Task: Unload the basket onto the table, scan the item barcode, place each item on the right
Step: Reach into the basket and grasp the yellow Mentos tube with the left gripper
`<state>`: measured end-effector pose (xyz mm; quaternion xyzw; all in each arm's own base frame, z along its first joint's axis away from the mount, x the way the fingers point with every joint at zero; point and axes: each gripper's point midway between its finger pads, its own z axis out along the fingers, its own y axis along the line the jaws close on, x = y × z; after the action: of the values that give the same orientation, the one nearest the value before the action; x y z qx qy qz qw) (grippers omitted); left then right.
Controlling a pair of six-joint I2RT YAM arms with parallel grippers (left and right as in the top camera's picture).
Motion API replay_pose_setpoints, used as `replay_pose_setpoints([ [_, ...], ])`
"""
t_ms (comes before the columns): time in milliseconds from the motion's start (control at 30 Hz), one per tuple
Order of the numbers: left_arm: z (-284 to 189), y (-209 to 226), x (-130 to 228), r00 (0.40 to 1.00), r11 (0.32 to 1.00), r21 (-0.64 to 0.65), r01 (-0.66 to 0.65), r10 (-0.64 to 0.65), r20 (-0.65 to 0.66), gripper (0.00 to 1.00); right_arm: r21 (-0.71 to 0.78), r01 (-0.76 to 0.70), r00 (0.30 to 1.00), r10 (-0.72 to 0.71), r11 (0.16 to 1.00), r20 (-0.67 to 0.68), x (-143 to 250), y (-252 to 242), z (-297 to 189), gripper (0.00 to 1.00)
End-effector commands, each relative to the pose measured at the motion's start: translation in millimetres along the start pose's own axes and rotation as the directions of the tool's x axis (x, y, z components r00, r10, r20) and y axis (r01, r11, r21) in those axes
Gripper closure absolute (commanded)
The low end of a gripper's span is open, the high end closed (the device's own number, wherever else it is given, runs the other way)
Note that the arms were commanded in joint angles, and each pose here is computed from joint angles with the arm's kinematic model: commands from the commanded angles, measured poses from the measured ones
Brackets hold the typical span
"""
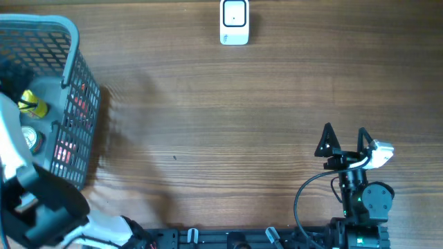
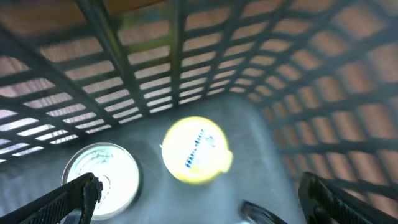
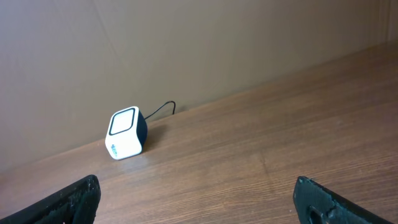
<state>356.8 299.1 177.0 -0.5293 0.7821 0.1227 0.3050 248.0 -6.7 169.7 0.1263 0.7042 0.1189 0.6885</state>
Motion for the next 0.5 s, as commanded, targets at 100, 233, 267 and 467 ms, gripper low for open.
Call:
replay_pose_setpoints([
  [100,72,15,26,0.997,0.992,-0.12,-0.031,0.023,-0.069,0.0,0.009,0.005,1.0,-0.005,1.0,0.004,-1,-1,0,0.0],
  [233,104,14,40,0.995,0.991,-0.128,-0.04,0.028,-0.097,0.0,0.009,0.004,1.0,-0.004,1.0,0.004,-1,-1,0,0.0],
  [267,111,14,44,0.994,0.991,-0.131,-0.042,0.029,-0.102,0.05,0.009,0.004,1.0,-0.004,1.0,0.004,-1,-1,0,0.0],
  [467,116,12,43,0.995,0.991,-0.125,-0.038,0.027,-0.093,0.42,0.009,0.004,1.0,-0.004,1.0,0.004,-1,-1,0,0.0],
])
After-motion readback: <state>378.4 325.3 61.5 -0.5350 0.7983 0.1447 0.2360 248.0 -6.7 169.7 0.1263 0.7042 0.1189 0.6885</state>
